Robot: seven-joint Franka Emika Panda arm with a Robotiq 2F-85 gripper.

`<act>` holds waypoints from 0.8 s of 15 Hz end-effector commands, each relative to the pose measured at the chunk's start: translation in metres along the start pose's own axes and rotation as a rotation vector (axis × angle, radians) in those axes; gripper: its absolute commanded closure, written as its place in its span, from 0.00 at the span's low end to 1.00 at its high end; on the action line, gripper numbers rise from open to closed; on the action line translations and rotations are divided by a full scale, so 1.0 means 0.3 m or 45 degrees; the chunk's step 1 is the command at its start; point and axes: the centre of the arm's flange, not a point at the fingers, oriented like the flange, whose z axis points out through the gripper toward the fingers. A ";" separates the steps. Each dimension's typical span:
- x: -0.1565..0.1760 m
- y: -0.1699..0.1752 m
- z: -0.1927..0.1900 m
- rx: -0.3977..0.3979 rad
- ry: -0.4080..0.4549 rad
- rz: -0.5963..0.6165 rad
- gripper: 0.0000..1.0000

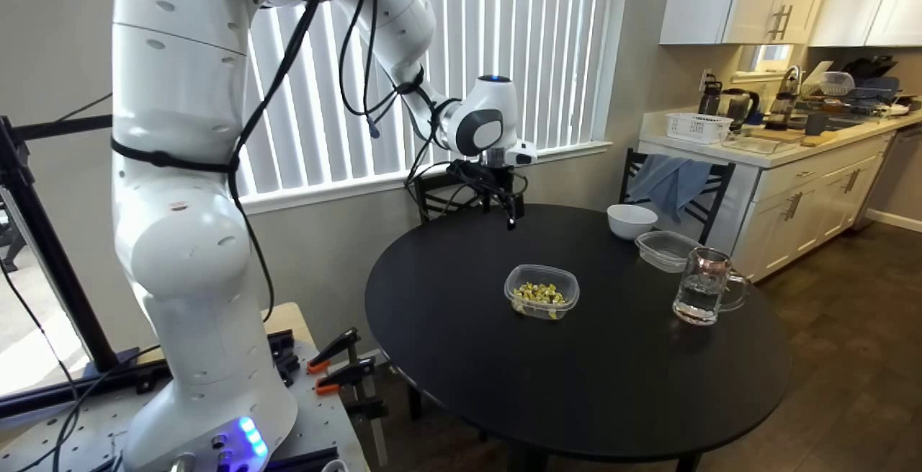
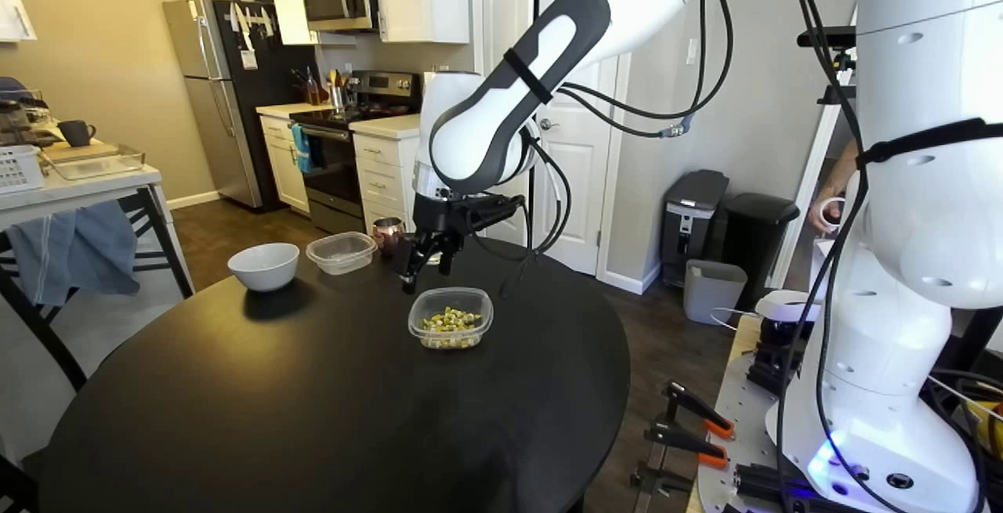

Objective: Pour the contents of the lunchbox onto the table

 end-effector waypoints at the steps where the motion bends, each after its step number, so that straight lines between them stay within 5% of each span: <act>1: -0.139 0.104 0.129 -0.102 -0.109 -0.211 0.00; 7: -0.340 0.293 0.305 -0.331 -0.240 -0.532 0.00; 12: -0.307 0.398 0.324 -0.610 -0.103 -0.723 0.00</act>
